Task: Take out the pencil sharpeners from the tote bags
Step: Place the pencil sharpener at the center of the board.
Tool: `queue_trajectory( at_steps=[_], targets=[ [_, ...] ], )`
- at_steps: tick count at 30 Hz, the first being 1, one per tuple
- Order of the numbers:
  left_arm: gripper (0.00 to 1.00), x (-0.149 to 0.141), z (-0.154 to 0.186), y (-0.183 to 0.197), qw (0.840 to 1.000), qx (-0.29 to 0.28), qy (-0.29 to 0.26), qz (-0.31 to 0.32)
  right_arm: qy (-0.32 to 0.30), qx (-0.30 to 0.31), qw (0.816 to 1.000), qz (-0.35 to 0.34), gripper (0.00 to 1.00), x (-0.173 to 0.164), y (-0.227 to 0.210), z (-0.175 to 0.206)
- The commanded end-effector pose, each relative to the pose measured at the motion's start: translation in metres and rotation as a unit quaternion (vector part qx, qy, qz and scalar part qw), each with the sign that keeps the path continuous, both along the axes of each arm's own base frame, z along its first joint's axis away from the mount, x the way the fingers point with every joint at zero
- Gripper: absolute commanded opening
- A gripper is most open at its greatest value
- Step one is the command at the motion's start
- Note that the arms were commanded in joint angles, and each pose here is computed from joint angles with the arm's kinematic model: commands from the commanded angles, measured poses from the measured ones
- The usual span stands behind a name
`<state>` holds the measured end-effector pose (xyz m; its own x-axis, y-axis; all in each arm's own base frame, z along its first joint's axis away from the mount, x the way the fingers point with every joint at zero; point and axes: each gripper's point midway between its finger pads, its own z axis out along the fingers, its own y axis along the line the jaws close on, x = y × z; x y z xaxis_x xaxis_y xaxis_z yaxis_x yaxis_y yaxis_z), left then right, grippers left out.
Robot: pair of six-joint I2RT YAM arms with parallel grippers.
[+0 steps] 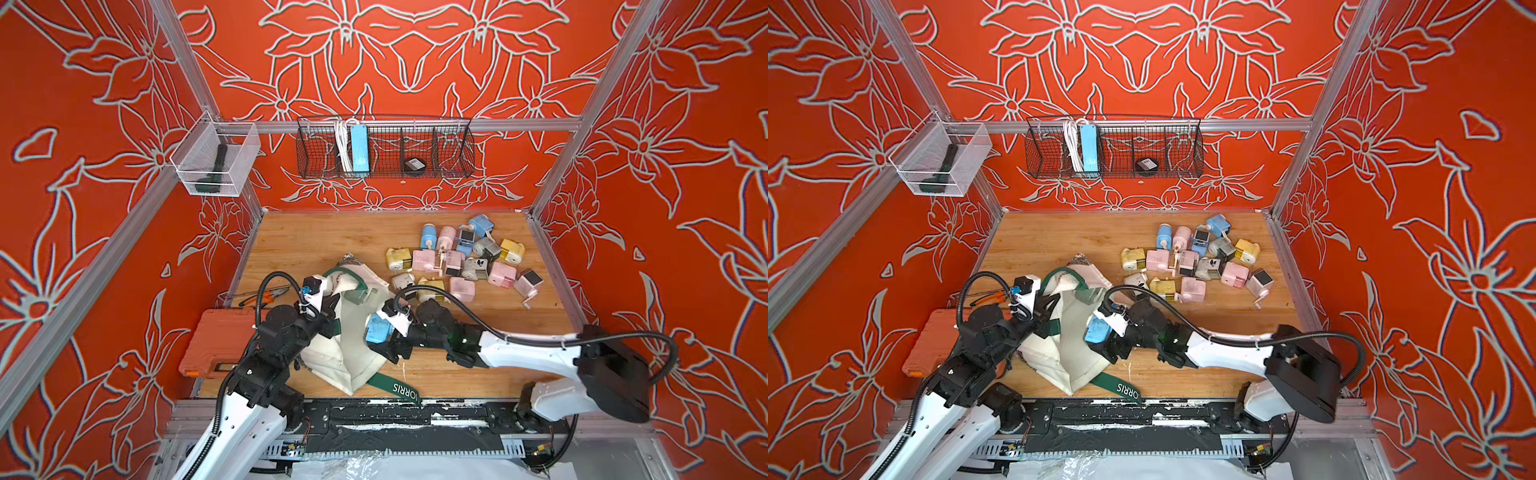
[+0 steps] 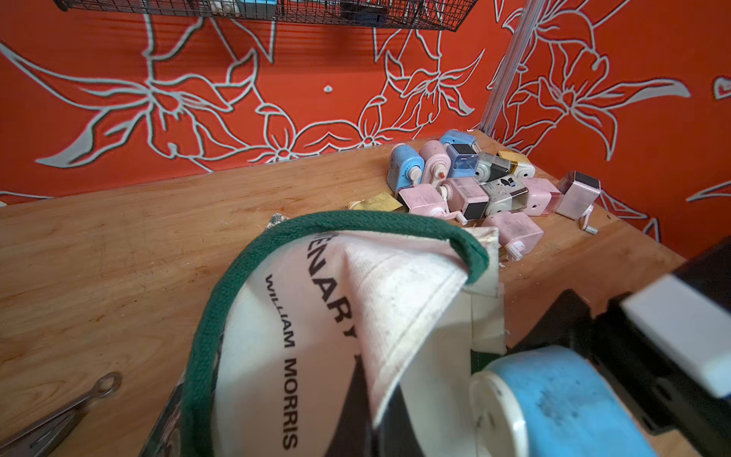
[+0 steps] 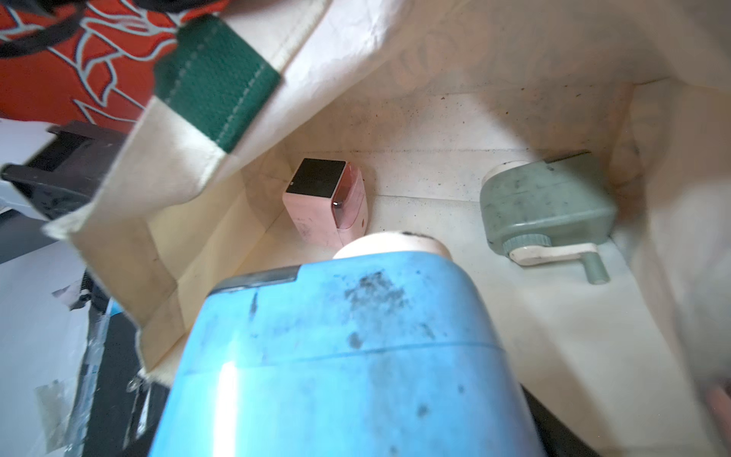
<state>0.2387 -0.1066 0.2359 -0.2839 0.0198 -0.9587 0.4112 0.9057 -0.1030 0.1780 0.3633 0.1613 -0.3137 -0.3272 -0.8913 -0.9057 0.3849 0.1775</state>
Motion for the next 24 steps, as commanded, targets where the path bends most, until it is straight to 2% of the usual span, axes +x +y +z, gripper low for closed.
queue_trajectory(
  at_steps=[1,5,9,12,17,22,24],
  targets=[
    [0.0,-0.001,0.002,-0.003,1.0,-0.01,0.002,-0.006,0.027,-0.009,0.998,-0.062,0.59,0.011,-0.036,0.004],
    [0.0,0.0,-0.001,-0.004,1.0,-0.007,0.002,-0.008,0.029,-0.005,0.986,-0.164,0.57,0.04,-0.086,0.017],
    [0.0,0.0,-0.002,-0.005,1.0,-0.008,0.004,-0.01,0.022,-0.013,0.954,-0.3,0.56,0.072,-0.143,0.015],
    [0.0,-0.001,-0.001,-0.004,1.0,-0.009,0.002,-0.01,0.039,-0.024,0.922,-0.383,0.56,0.088,-0.181,0.006],
    [0.0,-0.002,-0.001,-0.005,1.0,-0.011,0.0,-0.013,0.087,-0.038,0.844,-0.527,0.56,0.105,-0.254,-0.018],
    [0.0,-0.003,-0.001,-0.007,1.0,-0.012,0.001,-0.019,0.123,-0.013,0.782,-0.61,0.55,0.111,-0.304,-0.039],
    [0.0,-0.004,0.0,-0.007,1.0,-0.013,-0.001,-0.019,0.13,-0.015,0.768,-0.627,0.55,0.114,-0.315,-0.044]
  ],
)
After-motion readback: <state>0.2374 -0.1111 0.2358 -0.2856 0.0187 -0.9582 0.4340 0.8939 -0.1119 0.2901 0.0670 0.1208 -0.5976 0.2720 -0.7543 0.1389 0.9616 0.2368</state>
